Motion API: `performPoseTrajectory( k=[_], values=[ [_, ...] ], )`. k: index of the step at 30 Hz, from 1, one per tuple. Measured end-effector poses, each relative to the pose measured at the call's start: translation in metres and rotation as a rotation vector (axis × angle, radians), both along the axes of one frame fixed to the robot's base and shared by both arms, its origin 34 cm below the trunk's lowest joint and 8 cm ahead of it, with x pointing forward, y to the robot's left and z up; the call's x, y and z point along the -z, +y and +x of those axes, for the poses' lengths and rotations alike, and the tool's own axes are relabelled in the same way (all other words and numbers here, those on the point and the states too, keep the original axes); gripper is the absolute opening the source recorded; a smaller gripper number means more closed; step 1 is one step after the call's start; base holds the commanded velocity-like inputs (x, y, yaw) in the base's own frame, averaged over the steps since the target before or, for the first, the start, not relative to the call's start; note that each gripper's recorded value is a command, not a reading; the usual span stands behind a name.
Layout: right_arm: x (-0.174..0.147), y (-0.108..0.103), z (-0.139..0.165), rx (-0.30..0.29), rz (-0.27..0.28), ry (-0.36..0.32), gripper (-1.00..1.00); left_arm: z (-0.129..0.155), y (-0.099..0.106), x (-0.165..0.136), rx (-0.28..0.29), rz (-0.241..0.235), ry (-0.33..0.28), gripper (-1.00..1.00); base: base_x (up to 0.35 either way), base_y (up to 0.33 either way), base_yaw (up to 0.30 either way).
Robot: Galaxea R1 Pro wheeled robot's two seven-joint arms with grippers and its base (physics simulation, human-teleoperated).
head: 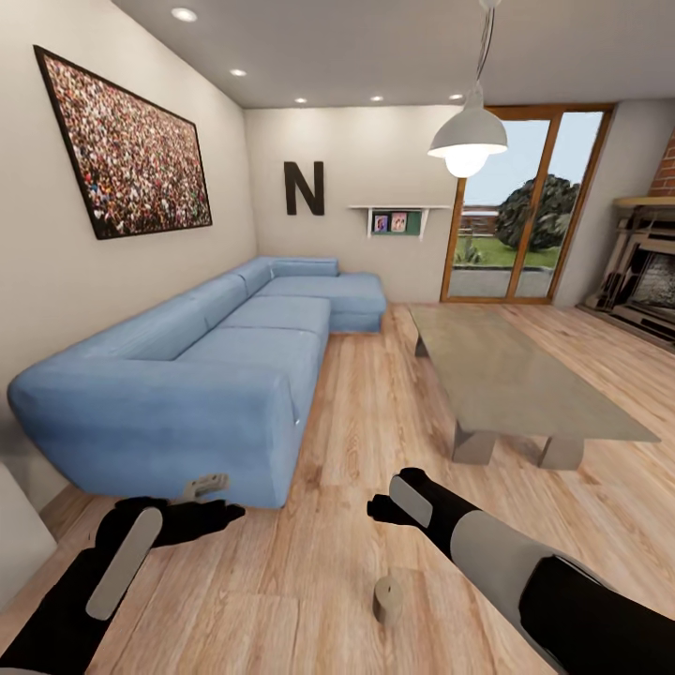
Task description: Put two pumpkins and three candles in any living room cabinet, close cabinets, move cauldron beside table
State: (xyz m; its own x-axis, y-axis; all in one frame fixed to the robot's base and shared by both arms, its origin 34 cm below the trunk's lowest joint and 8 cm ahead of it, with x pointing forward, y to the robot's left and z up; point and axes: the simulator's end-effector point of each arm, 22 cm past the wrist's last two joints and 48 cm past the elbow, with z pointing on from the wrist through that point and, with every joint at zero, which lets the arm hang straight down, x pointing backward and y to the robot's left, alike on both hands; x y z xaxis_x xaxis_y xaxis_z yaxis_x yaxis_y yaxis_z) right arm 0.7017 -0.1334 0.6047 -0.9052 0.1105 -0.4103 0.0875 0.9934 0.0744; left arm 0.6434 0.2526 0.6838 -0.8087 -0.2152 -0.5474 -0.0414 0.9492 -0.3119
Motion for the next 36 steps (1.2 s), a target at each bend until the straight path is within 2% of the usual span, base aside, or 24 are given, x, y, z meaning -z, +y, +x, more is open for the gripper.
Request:
performPoseTrajectory(
  k=[4, 7, 17, 25, 36],
  values=[
    [0.008, 0.0, -0.001, 0.0, 0.001, -0.001, 1.0, -0.005, 0.004, -0.002, 0.011, -0.107, 0.01, 1.0, 0.0, 0.0, 0.0],
    [0.014, 0.0, -0.002, 0.0, -0.001, -0.001, 1.0, -0.012, -0.002, 0.004, 0.037, -0.135, 0.025, 1.0, 0.0, 0.0, 0.0],
    [0.033, 0.0, -0.004, -0.001, 0.001, -0.005, 1.0, -0.017, -0.004, 0.025, 0.045, -0.14, 0.029, 1.0, 0.0, 0.0, 0.0],
    [0.039, 0.009, 0.003, -0.006, 0.022, -0.05, 1.0, -0.019, -0.004, 0.042, 0.046, -0.139, 0.028, 1.0, 0.0, 0.0, 0.0],
    [0.061, 0.011, -0.001, -0.006, 0.023, -0.053, 1.0, -0.024, -0.004, 0.064, 0.046, -0.139, 0.027, 1.0, 0.0, 0.0, 0.0]
  ],
)
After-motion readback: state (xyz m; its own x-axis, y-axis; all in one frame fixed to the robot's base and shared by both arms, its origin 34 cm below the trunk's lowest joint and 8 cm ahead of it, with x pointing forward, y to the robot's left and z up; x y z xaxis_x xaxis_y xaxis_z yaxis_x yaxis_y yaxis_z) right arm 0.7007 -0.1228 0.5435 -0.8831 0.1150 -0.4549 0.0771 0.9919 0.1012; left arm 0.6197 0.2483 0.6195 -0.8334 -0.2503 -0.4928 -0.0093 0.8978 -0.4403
